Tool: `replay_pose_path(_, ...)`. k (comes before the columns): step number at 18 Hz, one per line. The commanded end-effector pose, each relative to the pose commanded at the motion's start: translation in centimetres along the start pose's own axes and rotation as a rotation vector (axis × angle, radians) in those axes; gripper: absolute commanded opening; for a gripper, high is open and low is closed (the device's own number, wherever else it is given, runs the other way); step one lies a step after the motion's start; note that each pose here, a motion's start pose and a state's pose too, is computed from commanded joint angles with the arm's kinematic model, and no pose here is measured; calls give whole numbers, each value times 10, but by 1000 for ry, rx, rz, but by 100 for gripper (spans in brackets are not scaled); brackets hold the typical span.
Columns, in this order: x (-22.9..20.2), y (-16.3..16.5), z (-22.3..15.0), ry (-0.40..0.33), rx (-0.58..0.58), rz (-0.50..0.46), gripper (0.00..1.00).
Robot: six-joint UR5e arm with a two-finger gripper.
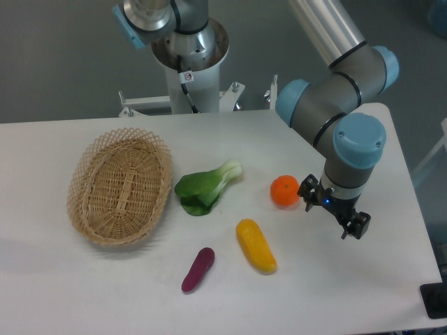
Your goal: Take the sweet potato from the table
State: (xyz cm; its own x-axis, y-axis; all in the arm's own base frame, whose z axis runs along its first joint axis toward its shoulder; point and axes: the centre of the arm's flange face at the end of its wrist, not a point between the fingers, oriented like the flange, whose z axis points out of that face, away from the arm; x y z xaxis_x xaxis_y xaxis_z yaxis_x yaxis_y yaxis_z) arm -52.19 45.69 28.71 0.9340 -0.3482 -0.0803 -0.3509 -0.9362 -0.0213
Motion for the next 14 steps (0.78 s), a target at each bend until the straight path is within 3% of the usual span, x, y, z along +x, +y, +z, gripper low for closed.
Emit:
replay_pose_path(4, 7, -20, -4, -4, 17, -57, 100)
replay_pose_path(14, 53, -118, 13, 29, 17, -203, 100)
